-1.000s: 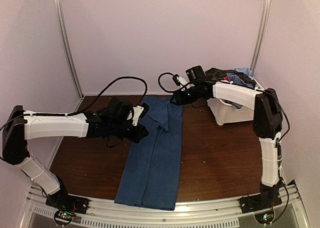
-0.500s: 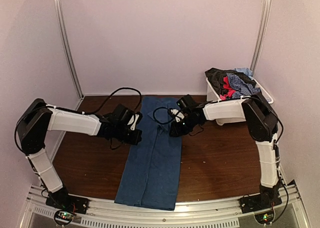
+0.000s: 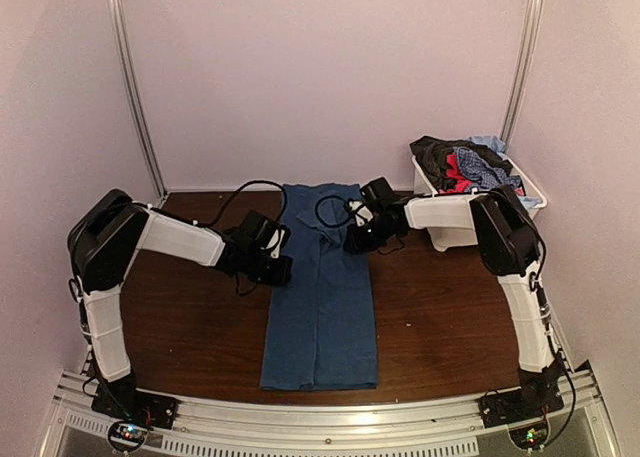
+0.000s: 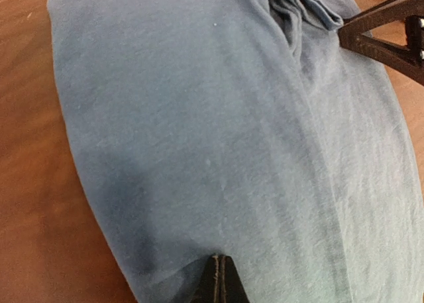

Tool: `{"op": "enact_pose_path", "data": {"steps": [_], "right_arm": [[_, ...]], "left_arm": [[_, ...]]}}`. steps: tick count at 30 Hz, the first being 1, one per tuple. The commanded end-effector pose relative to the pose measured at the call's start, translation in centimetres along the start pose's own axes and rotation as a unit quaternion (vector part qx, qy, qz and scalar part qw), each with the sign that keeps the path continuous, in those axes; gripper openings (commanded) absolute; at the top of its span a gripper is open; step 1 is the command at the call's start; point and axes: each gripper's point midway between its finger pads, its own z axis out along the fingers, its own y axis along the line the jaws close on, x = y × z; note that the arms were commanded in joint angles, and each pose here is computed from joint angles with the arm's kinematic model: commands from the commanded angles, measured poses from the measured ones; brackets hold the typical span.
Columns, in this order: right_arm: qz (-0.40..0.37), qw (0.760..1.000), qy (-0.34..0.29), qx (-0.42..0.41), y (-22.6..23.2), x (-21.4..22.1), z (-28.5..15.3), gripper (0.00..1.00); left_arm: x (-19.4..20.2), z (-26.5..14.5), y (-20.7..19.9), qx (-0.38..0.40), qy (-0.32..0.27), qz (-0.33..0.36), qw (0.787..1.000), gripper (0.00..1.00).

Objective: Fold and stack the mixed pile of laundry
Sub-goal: Pick up the rectangle-folded T-shirt from the center of the board.

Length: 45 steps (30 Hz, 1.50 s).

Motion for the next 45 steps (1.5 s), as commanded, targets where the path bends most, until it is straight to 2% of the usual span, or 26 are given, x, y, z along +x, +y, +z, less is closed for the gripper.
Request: {"op": "enact_pose_path", "data": {"steps": [1, 5, 8, 12, 17, 22, 26, 34, 41, 45], "right_arm": [[0.009, 0.999, 0.027, 0.037, -3.1, 0.9, 1.9, 0.2], [0.001, 1.0, 0.01, 0.022, -2.0, -1.6, 0.3, 0.27], [-0.01, 1.0, -0.02, -0.015, 0.6, -3.5, -3.8, 0.36], [-0.01, 0.996, -0.047, -0.068, 3.9, -3.3, -10.0, 0.47], [0.012, 0.995, -0.018, -0.102, 5.7, 2.3, -14.3, 0.5], [0.04, 0.991, 0.036, -0.126, 7.4, 10.3, -16.2, 0.5], [0.063, 0.985, 0.078, -0.143, 8.8, 16.2, -16.5, 0.5], [0.102, 0.974, 0.141, -0.146, 10.1, 24.2, -15.2, 0.49], [0.105, 0.974, 0.165, -0.113, 9.9, 26.7, -14.8, 0.49], [0.107, 0.972, 0.176, -0.109, 10.0, 27.8, -14.7, 0.46]], "left_arm": [[-1.5, 1.9, 0.3, 0.009, -0.005, -0.007, 1.0, 0.0], [-3.4, 1.1, 0.0, 0.018, -0.025, -0.003, 1.0, 0.03], [-5.4, -2.4, -2.0, 0.047, -0.057, 0.017, 0.997, 0.15], [-4.3, -6.8, -3.7, 0.064, -0.064, 0.038, 0.995, 0.3], [1.2, -10.0, -4.5, 0.072, -0.027, 0.04, 0.996, 0.34], [9.0, -12.3, -6.4, 0.089, 0.021, 0.044, 0.995, 0.37], [13.6, -13.3, -7.6, 0.115, 0.052, 0.015, 0.992, 0.37], [17.4, -13.4, -7.0, 0.104, 0.076, -0.037, 0.991, 0.35], [19.3, -12.4, -7.1, 0.103, 0.093, -0.07, 0.988, 0.32], [19.9, -12.3, -7.3, 0.103, 0.102, -0.072, 0.987, 0.31]]}}
